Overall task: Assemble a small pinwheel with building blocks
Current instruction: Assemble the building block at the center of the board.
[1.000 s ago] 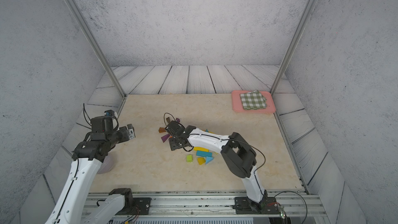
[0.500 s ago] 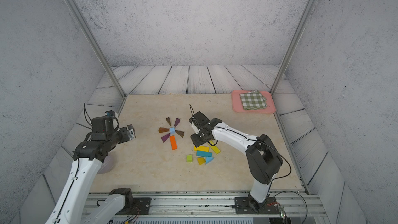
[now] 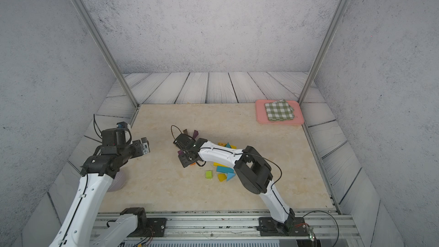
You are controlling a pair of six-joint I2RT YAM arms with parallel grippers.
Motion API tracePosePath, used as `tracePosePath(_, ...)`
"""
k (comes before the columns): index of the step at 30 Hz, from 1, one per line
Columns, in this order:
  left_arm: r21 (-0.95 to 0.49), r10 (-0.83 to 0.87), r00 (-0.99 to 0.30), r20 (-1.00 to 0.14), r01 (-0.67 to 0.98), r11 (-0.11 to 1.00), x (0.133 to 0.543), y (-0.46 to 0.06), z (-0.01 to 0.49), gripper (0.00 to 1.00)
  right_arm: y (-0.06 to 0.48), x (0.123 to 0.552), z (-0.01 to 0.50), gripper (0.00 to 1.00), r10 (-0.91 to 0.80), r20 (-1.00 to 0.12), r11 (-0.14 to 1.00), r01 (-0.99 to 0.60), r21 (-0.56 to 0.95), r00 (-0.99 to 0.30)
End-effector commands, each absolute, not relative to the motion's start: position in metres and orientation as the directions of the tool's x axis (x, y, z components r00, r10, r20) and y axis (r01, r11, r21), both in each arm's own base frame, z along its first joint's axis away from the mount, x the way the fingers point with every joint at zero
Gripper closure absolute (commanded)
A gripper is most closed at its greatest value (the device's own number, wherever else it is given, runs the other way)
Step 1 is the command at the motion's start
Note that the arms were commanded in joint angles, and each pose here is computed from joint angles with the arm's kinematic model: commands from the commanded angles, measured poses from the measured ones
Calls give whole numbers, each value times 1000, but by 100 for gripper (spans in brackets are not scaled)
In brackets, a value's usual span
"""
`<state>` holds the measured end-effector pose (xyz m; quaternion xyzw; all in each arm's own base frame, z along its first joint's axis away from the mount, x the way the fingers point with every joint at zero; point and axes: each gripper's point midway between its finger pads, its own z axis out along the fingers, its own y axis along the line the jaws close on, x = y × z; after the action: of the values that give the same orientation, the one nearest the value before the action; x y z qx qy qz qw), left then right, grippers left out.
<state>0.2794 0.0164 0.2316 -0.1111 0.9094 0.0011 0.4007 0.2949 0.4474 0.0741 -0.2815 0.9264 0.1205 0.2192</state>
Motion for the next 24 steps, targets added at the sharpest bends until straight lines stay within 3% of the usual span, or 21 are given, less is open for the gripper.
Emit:
tracePosePath(1, -82, -196, -660, -725, -200, 976, 277, 18, 229, 4, 435, 310, 48, 35, -434, -430, 873, -488, 16, -791)
tracePosePath(14, -85, -196, -657, -728, -198, 977, 277, 17, 229, 4, 448, 316, 12, 41, -426, -395, 874, -483, 53, -814)
tracePosePath(24, -81, -195, -658, -727, -200, 976, 276, 18, 228, 4, 437, 321, 1, 62, -342, -385, 926, -378, 19, -857)
